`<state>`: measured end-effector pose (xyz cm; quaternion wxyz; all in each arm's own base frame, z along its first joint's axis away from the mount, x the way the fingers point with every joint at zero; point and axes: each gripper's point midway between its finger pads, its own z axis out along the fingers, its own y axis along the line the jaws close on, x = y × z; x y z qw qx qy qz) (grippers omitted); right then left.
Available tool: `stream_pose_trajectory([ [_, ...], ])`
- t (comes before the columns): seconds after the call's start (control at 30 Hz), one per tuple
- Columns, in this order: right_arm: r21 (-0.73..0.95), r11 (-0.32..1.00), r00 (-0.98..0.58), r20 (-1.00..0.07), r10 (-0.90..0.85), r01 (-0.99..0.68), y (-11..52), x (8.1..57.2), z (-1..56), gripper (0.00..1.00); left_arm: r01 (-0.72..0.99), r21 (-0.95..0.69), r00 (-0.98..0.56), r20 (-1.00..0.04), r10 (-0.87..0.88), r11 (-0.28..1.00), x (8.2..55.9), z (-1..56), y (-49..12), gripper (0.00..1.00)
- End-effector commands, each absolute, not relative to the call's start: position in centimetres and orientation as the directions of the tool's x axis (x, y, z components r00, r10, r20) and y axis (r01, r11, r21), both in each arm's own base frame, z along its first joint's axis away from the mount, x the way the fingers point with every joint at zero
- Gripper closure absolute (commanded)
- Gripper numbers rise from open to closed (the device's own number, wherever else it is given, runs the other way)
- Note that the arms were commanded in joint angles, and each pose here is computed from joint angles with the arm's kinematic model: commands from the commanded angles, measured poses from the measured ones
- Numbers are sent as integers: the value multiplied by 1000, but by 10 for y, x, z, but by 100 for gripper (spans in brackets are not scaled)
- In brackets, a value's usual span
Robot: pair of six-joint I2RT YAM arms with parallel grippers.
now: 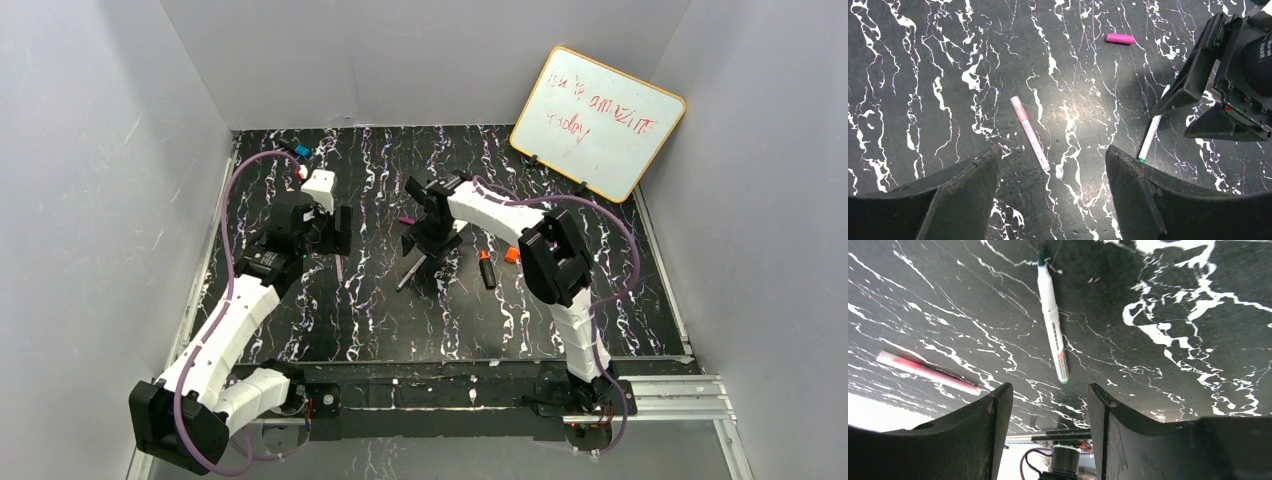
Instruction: Insert the pens into the pen caps
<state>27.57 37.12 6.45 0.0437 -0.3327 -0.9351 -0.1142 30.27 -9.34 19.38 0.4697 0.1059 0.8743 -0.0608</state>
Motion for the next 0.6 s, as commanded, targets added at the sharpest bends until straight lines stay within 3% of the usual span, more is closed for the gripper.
stream_pose_trajectory([
  [0.0,175,713,-733,90,675,679,356,283,90,36,257,-10,-526,-841,131,966,297,200,-93,26],
  [0.33,132,723,-734,83,674,678,362,301,75,54,249,-4,-528,-839,132,969,297,200,-91,25],
  [0.43,143,717,-730,91,677,683,362,305,69,55,248,-3,-533,-835,134,969,297,198,-91,25],
  [0.57,140,710,-723,104,682,690,358,307,63,48,250,-3,-537,-833,136,968,298,197,-92,25],
])
